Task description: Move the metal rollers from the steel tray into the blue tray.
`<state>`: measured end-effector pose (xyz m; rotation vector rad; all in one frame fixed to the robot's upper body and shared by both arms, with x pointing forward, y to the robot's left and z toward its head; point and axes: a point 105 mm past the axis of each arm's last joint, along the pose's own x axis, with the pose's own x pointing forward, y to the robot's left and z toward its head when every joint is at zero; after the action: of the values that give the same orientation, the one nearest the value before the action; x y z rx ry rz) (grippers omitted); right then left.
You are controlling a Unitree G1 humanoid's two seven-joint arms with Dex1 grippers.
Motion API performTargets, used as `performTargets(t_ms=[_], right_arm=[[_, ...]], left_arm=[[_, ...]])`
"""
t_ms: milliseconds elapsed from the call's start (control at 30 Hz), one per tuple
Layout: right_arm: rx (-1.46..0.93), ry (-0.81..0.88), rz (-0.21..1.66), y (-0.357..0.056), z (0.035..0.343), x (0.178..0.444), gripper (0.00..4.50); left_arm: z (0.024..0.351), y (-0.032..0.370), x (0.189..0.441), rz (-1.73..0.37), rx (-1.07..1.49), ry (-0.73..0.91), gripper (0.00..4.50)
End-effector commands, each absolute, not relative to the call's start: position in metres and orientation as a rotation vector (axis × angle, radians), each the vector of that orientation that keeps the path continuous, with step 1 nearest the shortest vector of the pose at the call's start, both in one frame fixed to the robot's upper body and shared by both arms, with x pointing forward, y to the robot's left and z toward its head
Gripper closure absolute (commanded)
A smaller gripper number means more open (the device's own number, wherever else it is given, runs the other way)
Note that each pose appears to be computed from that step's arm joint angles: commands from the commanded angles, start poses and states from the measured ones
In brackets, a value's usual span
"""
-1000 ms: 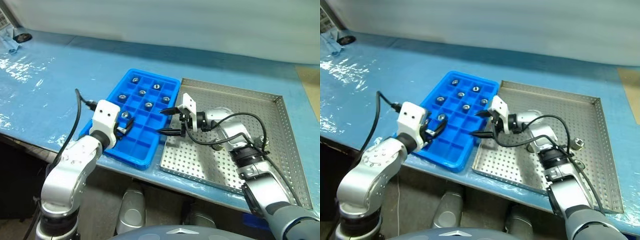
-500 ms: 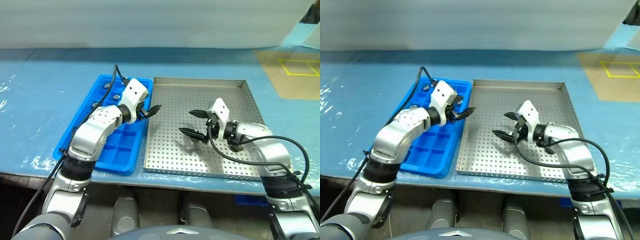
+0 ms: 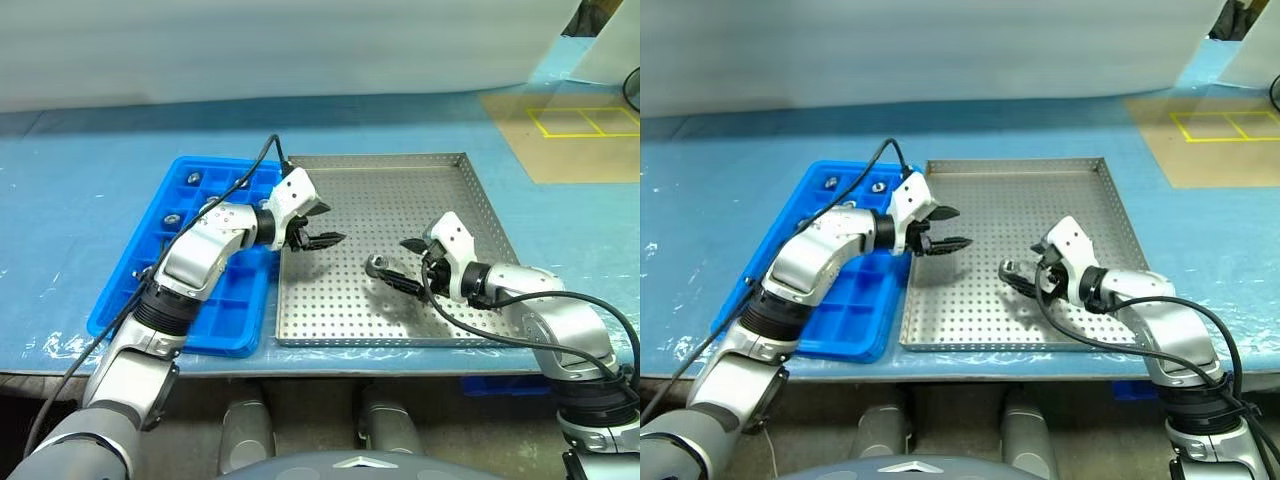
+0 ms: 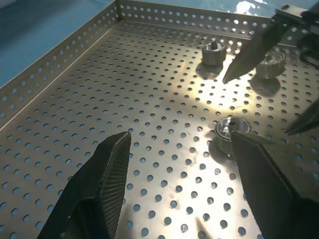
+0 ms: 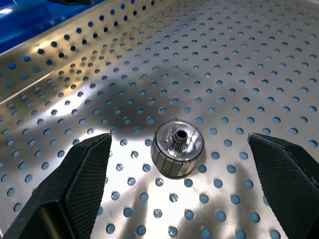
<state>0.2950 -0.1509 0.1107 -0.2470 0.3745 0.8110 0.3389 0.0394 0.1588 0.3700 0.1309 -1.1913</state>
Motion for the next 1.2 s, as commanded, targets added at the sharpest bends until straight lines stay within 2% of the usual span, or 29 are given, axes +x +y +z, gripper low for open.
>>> performTargets(t_ms=[33, 433, 967, 1100, 1200], right_arm=[[-0.246, 0.384, 0.81, -0.145, 0.112, 0.298, 0.0], [-0.222, 0.496, 0.799, -0.136, 0.099, 0.304, 0.0], [-0.227, 0.539, 0.763, -0.134, 0.093, 0.313, 0.0], [-0.216, 0.53, 0.765, -0.131, 0.093, 0.315, 0.93], [-0.213, 0.523, 0.762, -0.13, 0.094, 0.316, 2.07]], left_arm=[[0.168, 0.036, 0.331, -1.273, 0.436, 0.097, 1.16], [0.161, 0.039, 0.329, -1.286, 0.446, 0.11, 1.16], [0.157, 0.043, 0.329, -1.286, 0.46, 0.129, 1.16], [0.156, 0.043, 0.329, -1.285, 0.462, 0.13, 1.13], [0.156, 0.043, 0.328, -1.286, 0.46, 0.13, 1.13]])
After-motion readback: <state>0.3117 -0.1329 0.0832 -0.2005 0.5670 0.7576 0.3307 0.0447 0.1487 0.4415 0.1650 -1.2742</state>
